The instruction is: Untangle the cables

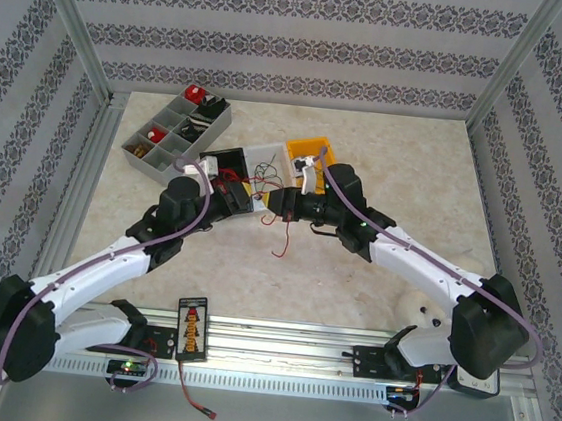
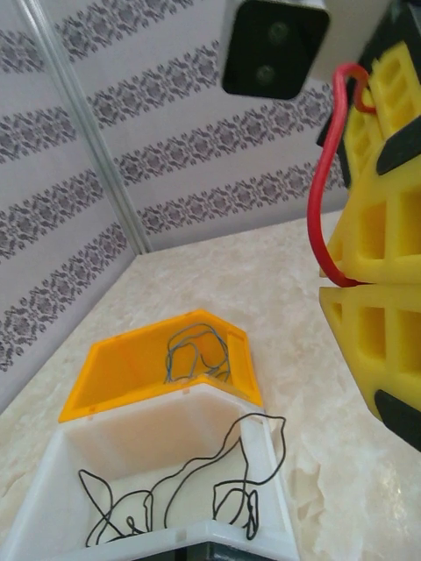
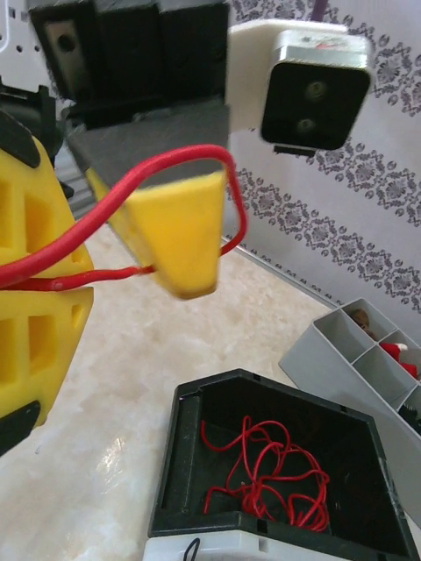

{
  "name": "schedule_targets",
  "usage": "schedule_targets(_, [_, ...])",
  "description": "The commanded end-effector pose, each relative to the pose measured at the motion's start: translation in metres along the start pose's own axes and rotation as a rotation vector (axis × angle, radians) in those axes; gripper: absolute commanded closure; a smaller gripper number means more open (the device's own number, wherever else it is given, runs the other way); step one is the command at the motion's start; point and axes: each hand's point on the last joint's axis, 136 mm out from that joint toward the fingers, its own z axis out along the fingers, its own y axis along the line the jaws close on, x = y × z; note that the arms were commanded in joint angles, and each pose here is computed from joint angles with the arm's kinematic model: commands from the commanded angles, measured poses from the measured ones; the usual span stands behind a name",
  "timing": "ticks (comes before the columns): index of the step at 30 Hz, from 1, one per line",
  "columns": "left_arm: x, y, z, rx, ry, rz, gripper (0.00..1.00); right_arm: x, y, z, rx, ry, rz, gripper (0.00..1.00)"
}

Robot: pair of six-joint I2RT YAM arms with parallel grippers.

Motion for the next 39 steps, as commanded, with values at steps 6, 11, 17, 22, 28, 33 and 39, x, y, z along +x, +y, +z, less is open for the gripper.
schedule_targets(6, [0.077,0.026,0.017,-0.045,0.327,0.158,1.0,-0.077,0.015,-0.014,0.01,-0.269,-0.004,1.0])
schedule_targets(11, [0.097,0.008,0.015,0.055,0.435,0.21,1.0,-0.09,0.001,-0.016,0.098,-0.338,-0.023,1.0])
schedule_targets(17, [0.107,-0.022,0.001,0.222,0.481,0.249,1.0,-0.097,-0.011,-0.011,0.179,-0.334,-0.064,1.0])
schedule_targets(22, [0.043,0.031,-0.009,-0.134,0.106,0.204,0.71,-0.08,-0.011,0.003,0.164,-0.256,-0.081,1.0])
schedule_targets(28, [-0.014,0.147,-0.123,-0.631,-0.519,-0.189,0.51,-0.067,-0.018,0.011,0.192,-0.228,-0.081,1.0])
schedule_targets(33, [-0.022,0.161,-0.176,-0.798,-0.605,-0.145,0.5,-0.064,-0.019,0.029,0.198,-0.197,-0.099,1.0])
schedule_targets(39, [-0.018,0.167,-0.187,-0.835,-0.61,-0.171,0.5,-0.072,-0.028,0.079,0.207,-0.158,-0.067,1.0])
